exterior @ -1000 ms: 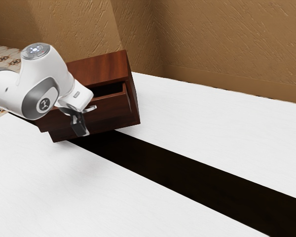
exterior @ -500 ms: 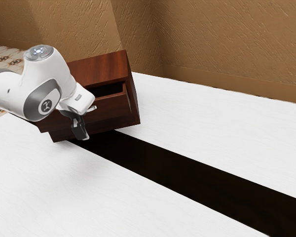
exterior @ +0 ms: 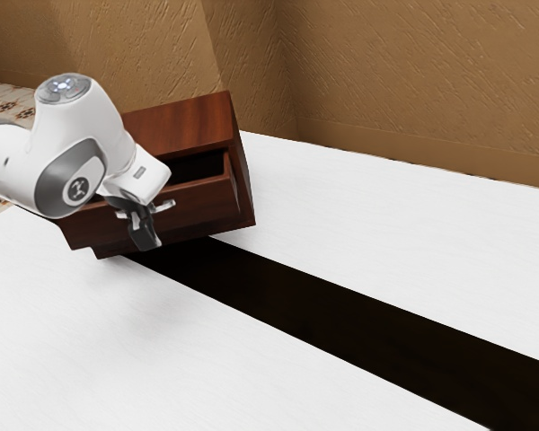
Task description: Pull the drawer handle with one arm to open the drawer
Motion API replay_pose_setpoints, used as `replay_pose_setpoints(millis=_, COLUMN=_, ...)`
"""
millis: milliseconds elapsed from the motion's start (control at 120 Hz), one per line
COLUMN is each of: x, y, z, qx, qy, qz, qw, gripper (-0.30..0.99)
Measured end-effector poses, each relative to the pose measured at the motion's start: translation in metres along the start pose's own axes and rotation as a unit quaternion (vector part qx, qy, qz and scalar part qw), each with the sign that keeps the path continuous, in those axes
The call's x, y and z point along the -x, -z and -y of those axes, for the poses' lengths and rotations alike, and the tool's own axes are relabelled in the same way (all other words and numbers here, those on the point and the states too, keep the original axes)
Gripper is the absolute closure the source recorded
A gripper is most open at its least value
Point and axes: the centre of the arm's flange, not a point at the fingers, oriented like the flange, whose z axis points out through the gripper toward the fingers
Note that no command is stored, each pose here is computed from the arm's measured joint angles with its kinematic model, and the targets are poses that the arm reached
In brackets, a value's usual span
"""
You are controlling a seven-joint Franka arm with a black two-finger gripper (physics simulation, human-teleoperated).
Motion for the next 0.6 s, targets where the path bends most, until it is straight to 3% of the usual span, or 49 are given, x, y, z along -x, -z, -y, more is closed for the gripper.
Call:
replay_pose_setpoints(millis=158, x=-0.002, y=0.001, z=-0.007, qx=0.002, qy=-0.002, qz=-0.001, qw=1.000, gripper=0.06)
replay_pose_setpoints(millis=250, x=-0.002, y=0.003, z=-0.010, qx=0.001, qy=-0.002, qz=-0.003, qw=1.000, gripper=0.10)
replay_pose_setpoints(millis=350, x=-0.001, y=0.004, z=-0.016, qx=0.003, qy=-0.002, qz=-0.005, qw=1.000, gripper=0.06)
replay_pose_setpoints(millis=417, x=0.000, y=0.010, z=-0.018, qx=0.001, qy=-0.001, qz=-0.008, qw=1.000, gripper=0.14)
replay_pose_setpoints(millis=475, x=0.001, y=0.015, z=-0.018, qx=-0.002, qy=0.001, qz=-0.010, qw=1.000, gripper=0.28)
replay_pose_setpoints(millis=600, x=0.002, y=0.020, z=-0.018, qx=-0.004, qy=0.003, qz=-0.013, qw=1.000, gripper=0.41)
